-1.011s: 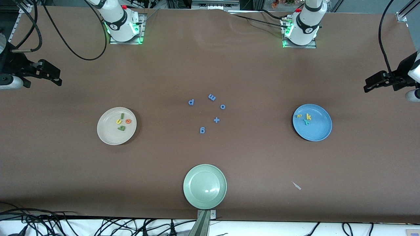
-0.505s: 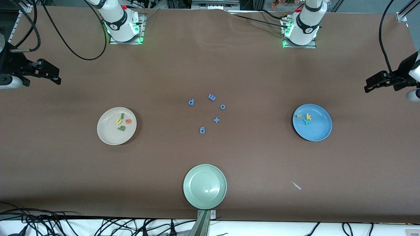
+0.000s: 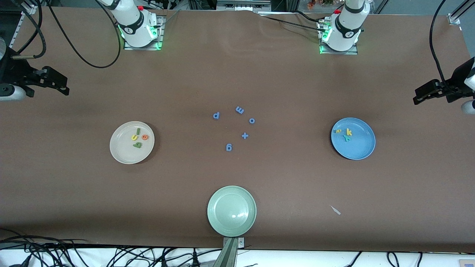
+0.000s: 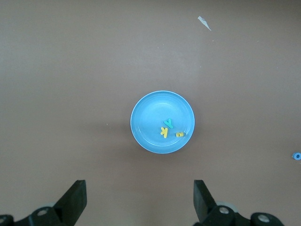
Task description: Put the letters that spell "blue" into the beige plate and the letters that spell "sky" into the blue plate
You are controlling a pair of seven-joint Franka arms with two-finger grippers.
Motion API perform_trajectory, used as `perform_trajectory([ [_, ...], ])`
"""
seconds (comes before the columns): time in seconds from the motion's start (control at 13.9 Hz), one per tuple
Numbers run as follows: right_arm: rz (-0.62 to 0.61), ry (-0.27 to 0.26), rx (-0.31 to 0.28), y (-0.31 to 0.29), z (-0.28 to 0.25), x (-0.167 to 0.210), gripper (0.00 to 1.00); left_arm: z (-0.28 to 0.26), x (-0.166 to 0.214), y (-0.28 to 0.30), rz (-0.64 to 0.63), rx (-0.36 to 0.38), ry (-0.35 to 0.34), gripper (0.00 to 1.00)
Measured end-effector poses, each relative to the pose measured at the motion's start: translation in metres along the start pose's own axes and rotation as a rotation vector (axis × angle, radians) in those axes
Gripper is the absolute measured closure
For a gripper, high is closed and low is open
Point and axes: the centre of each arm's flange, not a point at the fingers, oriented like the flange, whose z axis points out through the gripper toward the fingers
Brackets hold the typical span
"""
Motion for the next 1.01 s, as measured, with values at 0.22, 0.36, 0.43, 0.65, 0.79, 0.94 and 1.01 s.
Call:
perform_trajectory([
  [0.22, 0.0, 0.0, 0.0, 0.0, 0.0, 0.0, 0.0, -0.0005, 0.0001, 0.0, 0.001, 0.0, 0.002, 0.0],
  [0.36, 0.0, 0.0, 0.0, 0.0, 0.0, 0.0, 0.0, -0.0005, 0.0001, 0.0, 0.002, 0.0, 0.002, 0.0],
  [0.43, 0.0, 0.0, 0.0, 0.0, 0.0, 0.0, 0.0, -0.0005, 0.0001, 0.0, 0.004, 0.0, 0.002, 0.0],
  [0.65, 0.0, 0.0, 0.0, 0.0, 0.0, 0.0, 0.0, -0.0008, 0.0004, 0.0, 0.008, 0.0, 0.005, 0.0],
  [0.79, 0.0, 0.0, 0.0, 0.0, 0.0, 0.0, 0.0, -0.0004, 0.0007, 0.0002, 0.01, 0.0, 0.005, 0.0],
  [0.94, 0.0, 0.0, 0.0, 0.0, 0.0, 0.0, 0.0, 0.0005, 0.0011, 0.0002, 0.011, 0.0, 0.003, 0.0],
  [1.01, 0.0, 0.0, 0.0, 0.0, 0.0, 0.0, 0.0, 0.0007, 0.0011, 0.0002, 0.011, 0.0, 0.003, 0.0],
])
